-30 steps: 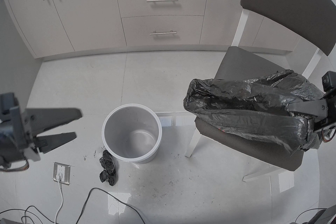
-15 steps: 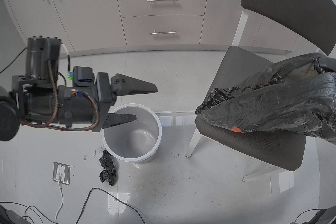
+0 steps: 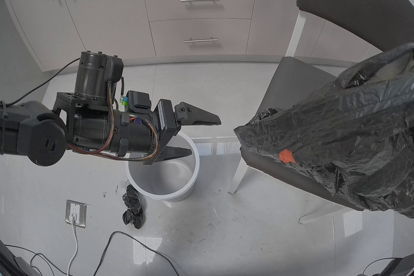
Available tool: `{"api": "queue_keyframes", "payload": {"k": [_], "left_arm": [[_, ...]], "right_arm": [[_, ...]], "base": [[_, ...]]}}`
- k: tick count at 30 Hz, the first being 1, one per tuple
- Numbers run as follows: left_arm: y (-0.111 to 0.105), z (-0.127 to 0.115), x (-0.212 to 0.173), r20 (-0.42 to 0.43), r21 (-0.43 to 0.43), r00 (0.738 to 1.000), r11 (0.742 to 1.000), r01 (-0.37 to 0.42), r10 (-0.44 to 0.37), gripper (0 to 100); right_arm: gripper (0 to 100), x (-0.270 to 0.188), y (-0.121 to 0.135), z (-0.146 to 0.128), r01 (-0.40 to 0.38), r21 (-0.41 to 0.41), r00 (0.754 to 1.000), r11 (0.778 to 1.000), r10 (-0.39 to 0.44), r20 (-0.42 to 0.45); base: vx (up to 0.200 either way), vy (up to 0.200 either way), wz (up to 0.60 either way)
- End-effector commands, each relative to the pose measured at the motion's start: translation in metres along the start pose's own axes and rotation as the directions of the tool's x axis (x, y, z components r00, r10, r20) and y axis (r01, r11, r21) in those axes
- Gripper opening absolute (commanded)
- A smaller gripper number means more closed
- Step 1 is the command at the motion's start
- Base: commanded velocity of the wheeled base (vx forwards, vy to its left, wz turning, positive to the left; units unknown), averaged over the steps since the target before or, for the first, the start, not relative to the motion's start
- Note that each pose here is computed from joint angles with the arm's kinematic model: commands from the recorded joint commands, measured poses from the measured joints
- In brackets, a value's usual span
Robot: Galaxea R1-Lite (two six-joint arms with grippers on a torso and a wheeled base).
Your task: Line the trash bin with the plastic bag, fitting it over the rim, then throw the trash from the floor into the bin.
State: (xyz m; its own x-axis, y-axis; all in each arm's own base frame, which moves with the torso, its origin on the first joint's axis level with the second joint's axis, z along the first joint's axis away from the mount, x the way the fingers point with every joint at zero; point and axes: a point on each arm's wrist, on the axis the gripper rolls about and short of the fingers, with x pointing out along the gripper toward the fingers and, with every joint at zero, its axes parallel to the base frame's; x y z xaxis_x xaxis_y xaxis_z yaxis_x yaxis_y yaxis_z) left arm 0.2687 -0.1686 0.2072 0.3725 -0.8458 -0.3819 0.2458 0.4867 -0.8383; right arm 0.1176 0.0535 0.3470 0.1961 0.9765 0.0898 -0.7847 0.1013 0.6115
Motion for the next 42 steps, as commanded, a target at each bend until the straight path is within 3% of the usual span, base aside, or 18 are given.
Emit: {"api": "queue_keyframes", "payload": {"k": [1,7,29,42], "left_arm": [[-0.001,0.0,0.003,-0.006,0.001,1.0,1.0,0.004,-0.004,100],[-0.01,0.001,0.008,-0.015,-0.035,0.999,0.999,0.03,-0.03,100],[-0.02,0.016,0.043,-0.05,-0.008,0.995,0.996,0.083,-0.084,100],[-0.03,-0.017,0.064,-0.161,0.002,0.983,0.996,0.091,-0.09,100]], "right_arm": [[0,-0.004,0.009,-0.003,-0.013,-0.023,1.0,1.0,0.013,0.005],[0,-0.004,0.012,-0.006,-0.024,-0.023,1.0,0.999,0.024,-0.002],[0,-0.005,0.02,-0.015,-0.072,-0.028,0.997,0.997,0.071,-0.034],[0,-0.006,0.021,-0.016,-0.074,-0.031,0.997,0.997,0.073,-0.033]], "base": [[0.0,0.0,0.0],[0.0,0.0,0.0],[0.0,0.0,0.0],[0.0,0.0,0.0]]}}
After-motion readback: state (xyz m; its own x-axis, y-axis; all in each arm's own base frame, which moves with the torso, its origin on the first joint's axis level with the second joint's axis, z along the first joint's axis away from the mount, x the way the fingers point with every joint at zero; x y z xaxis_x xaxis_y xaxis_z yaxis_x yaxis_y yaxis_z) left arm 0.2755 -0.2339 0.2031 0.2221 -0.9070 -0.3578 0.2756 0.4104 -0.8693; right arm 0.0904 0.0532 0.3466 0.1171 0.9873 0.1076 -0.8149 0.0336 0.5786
